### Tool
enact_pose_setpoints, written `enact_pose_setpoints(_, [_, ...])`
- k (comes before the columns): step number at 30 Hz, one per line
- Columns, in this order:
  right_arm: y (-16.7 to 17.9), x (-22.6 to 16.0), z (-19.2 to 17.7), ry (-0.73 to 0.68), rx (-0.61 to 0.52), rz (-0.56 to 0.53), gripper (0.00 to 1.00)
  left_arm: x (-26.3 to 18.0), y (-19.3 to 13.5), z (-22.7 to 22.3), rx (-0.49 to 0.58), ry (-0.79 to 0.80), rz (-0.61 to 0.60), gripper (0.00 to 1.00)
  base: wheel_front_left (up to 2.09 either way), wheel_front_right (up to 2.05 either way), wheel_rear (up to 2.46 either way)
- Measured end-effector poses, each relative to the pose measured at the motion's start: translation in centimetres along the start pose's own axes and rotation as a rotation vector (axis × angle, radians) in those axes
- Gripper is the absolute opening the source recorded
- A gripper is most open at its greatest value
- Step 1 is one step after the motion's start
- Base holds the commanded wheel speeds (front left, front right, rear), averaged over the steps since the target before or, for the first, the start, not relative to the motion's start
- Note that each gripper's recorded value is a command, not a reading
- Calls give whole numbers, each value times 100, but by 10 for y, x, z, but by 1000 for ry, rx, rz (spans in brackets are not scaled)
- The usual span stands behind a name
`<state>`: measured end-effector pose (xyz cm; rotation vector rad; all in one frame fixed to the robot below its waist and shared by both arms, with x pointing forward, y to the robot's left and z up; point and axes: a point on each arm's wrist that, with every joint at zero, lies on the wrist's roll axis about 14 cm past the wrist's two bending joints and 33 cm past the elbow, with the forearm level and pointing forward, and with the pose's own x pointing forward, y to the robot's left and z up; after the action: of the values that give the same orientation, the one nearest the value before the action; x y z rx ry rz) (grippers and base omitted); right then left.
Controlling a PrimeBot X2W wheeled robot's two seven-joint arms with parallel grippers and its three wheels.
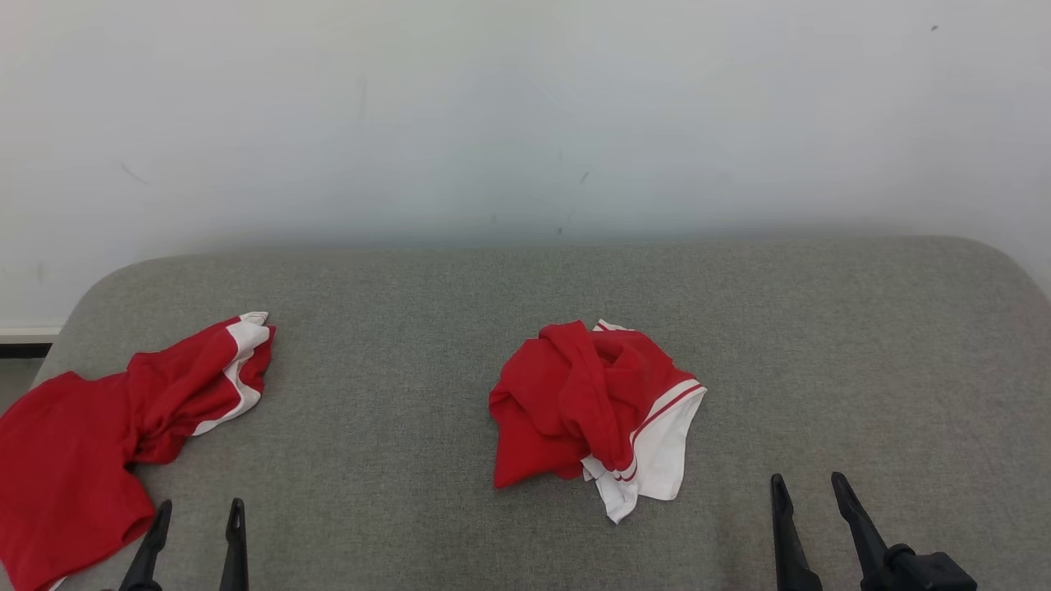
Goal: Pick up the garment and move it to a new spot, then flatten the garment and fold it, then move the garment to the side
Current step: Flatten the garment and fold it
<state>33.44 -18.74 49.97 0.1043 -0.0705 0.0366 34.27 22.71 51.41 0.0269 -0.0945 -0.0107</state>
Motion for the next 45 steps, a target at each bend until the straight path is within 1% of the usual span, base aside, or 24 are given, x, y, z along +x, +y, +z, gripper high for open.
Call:
enact_pose_setpoints(12, [2,1,-3,10,-2,6,100,-2,2,-2,-1,5,8,100,0,0,0])
enact_pose_setpoints(19, [8,14,-1,6,-35,33,100,-4,3,-3,-10,8,17,100,0,0,0])
enact_pose_setpoints(28, [19,62,3,10,-136,79,100,-3,4,-7,-16,21,26,100,0,0,0])
enact_pose_setpoints(33, [17,90,-6,59,-173,86,100,-1,5,-8,-18,24,26,100,0,0,0])
enact_pose_setpoints(38, [6,114,-17,120,-181,71,100,1,11,-9,-27,28,41,100,0,0,0])
enact_pose_setpoints(45, [9,141,-47,239,-163,76,100,12,13,-12,-30,39,39,100,0,0,0])
